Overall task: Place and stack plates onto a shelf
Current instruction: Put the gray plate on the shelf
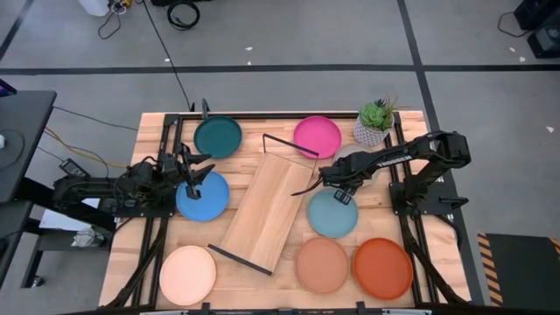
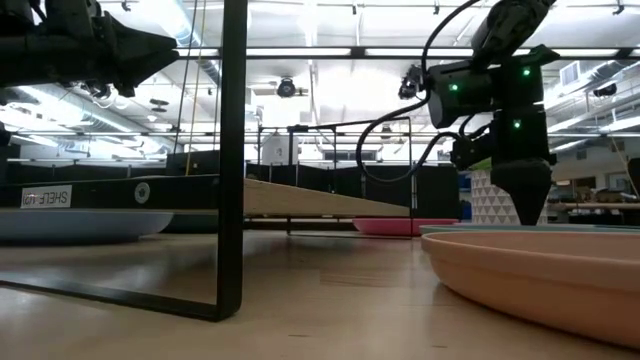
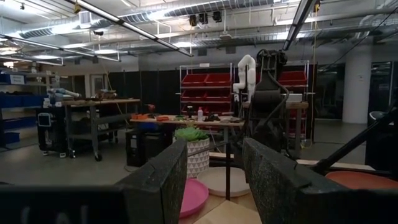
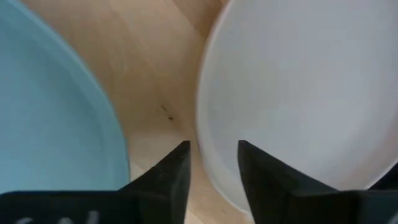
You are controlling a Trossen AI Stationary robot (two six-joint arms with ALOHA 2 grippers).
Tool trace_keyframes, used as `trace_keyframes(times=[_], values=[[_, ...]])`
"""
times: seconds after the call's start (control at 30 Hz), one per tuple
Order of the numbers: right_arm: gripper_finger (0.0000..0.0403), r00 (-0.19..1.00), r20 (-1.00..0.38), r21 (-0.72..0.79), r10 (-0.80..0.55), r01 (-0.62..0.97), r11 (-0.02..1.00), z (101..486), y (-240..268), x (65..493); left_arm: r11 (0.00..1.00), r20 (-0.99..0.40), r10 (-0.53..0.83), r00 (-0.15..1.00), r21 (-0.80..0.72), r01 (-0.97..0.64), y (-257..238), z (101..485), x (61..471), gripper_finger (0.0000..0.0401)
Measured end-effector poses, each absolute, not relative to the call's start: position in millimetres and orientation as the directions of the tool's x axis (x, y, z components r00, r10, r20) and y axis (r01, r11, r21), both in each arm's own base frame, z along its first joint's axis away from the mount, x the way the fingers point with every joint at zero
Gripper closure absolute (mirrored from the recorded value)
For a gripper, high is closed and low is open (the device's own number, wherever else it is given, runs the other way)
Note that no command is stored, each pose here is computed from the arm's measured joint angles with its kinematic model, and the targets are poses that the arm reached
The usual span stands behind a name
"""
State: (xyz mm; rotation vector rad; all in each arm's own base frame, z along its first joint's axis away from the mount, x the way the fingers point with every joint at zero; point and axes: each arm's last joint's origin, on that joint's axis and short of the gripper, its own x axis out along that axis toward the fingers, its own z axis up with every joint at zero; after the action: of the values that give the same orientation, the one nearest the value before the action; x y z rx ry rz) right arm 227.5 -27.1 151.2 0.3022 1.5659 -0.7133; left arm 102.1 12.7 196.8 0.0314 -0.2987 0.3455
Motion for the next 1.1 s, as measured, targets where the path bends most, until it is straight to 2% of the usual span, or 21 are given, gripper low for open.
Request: trace_keyframes(times=[0.27,0.33,0.63,0.97,1.1], values=[[0.0376,-0.136,-0.970,-0.243,-0.202,0.599,0.763,151,-27,228,0.941,0.293,0.329,0.898,-0.020,-0.338,13,197,102,0.0239],[0.0392,-0.135,-0.971,-0.237,-0.195,0.599,0.765,151,-26,228,0.941,0.293,0.329,0.898,-0.020,-0.339,13,197,102,0.0239],[0.0397,-0.187,-0.961,-0.277,-0.206,0.588,0.760,180,-27,236,0.941,0.293,0.329,0.898,-0.020,-0.338,13,197,102,0.0239],[0.0397,-0.174,-0.961,-0.276,-0.214,0.589,0.760,231,-17,251,0.941,0.286,0.329,0.900,-0.019,-0.338,13,196,102,0.0239],[0.0396,-0.130,-0.964,-0.262,-0.230,0.586,0.767,260,-7,258,0.941,0.287,0.329,0.900,-0.019,-0.338,13,196,102,0.0239]])
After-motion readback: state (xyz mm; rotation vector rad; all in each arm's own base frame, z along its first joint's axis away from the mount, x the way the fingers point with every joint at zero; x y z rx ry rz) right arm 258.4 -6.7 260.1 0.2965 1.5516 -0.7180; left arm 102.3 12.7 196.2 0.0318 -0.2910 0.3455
